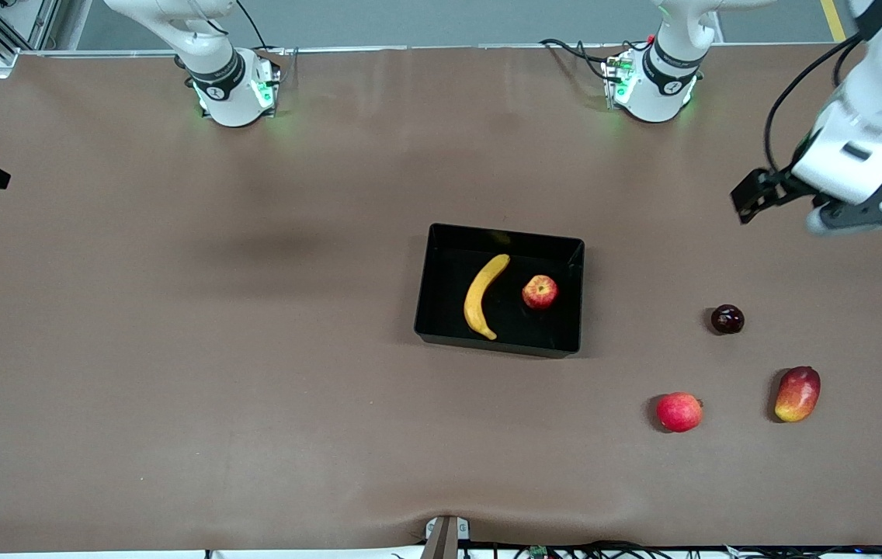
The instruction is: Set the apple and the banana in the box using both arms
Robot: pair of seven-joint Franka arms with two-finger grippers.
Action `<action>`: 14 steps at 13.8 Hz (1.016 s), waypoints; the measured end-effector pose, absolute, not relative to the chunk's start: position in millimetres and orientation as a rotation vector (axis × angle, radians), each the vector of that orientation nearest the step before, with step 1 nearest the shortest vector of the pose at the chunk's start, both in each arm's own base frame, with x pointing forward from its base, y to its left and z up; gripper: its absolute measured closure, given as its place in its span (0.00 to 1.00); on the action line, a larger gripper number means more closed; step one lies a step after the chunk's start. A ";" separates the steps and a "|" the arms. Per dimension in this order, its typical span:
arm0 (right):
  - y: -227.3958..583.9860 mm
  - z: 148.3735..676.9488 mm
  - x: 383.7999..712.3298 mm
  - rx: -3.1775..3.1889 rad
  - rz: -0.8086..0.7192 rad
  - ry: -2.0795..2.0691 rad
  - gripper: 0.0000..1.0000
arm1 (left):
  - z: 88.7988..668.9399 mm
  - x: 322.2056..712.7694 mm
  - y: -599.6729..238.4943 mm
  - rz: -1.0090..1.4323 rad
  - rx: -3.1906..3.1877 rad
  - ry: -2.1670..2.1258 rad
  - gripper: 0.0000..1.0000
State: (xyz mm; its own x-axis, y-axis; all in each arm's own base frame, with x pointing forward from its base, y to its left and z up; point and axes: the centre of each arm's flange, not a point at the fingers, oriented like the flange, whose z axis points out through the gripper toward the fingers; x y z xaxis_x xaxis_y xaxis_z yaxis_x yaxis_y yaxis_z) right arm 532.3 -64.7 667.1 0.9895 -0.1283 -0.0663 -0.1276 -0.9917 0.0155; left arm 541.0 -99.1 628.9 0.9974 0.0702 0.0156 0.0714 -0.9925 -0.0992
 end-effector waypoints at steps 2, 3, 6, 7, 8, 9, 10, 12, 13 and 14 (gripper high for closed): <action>-64.7 667.1 532.3 3.122 -0.105 -0.201 0.00 | 630.5 526.3 -97.5 -0.008 -3.048 -0.083 0.00; -64.8 667.1 532.3 3.122 -0.105 -0.201 0.00 | 631.6 521.5 -95.3 -0.007 -3.047 -0.051 0.00; -64.9 667.1 532.3 3.122 -0.105 -0.201 0.00 | 633.1 516.4 -66.4 0.011 -3.079 0.048 0.00; -64.9 667.1 532.3 3.122 -0.105 -0.201 0.00 | 634.1 516.2 -53.1 0.013 -3.092 0.062 0.00; -64.9 667.1 532.3 3.122 -0.105 -0.201 0.00 | 635.7 515.7 -44.8 0.010 -3.099 0.066 0.00; -64.8 667.0 532.3 3.123 -0.105 -0.201 0.00 | 637.2 514.9 -42.1 0.006 -3.101 0.070 0.00; -64.6 667.0 532.4 3.124 -0.105 -0.201 0.00 | 637.8 514.1 -43.4 0.005 -3.102 0.075 0.00; -63.9 667.0 532.4 3.130 -0.105 -0.200 0.00 | 635.2 513.5 -50.4 0.011 -3.101 0.096 0.00; -63.9 667.0 532.4 3.131 -0.105 -0.200 0.00 | 632.6 513.7 -52.7 0.018 -3.101 0.103 0.00; -64.0 667.0 532.4 3.131 -0.105 -0.200 0.00 | 630.4 514.6 -53.9 0.024 -3.100 0.106 0.00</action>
